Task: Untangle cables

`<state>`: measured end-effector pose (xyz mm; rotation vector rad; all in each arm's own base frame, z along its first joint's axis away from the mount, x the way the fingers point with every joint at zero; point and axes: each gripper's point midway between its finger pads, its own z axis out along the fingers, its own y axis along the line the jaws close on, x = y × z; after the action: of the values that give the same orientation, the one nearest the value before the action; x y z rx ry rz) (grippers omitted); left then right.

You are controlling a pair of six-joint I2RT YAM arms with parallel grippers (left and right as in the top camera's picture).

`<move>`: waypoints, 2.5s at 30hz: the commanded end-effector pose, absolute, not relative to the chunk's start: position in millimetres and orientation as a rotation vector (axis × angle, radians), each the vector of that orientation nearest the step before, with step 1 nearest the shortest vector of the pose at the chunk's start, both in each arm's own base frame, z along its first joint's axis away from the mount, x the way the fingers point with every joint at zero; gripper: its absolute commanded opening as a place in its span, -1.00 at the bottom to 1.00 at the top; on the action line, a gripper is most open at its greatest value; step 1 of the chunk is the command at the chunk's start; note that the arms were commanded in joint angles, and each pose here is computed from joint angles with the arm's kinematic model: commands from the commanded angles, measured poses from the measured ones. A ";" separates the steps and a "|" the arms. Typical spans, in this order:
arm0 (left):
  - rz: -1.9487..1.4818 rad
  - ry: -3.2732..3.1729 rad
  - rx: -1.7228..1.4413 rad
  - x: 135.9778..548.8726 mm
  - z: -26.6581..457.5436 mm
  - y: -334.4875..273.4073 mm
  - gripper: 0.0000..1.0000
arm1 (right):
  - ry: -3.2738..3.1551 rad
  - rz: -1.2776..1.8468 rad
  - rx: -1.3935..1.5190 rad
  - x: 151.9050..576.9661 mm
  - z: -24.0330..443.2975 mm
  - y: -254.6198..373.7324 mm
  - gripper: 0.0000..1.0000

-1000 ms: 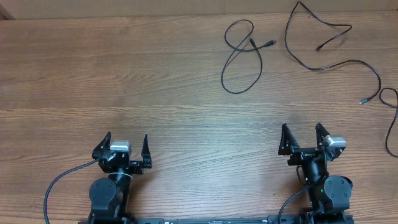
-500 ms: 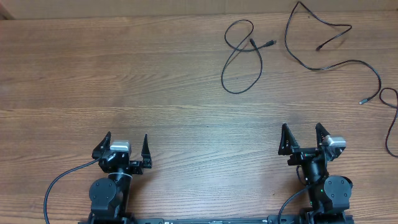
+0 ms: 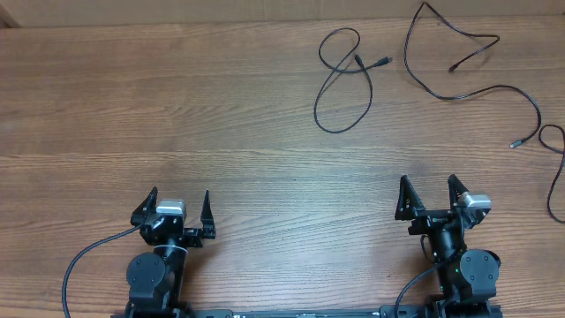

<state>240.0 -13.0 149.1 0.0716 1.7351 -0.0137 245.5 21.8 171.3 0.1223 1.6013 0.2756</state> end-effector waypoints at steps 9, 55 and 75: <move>0.001 1.720 0.083 239.6 152.7 -11.6 0.99 | 1.595 0.279 0.123 245.5 170.1 21.8 1.00; 0.021 1.646 0.059 246.0 156.1 -5.7 0.99 | 1.595 0.279 0.123 245.5 170.1 21.8 1.00; 0.051 1.648 0.025 246.1 155.9 4.2 0.99 | 1.595 0.279 0.123 245.5 170.1 21.8 1.00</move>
<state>246.4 4.1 154.9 0.0092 1.6566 0.0392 245.5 21.7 171.4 0.1229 1.6009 0.2757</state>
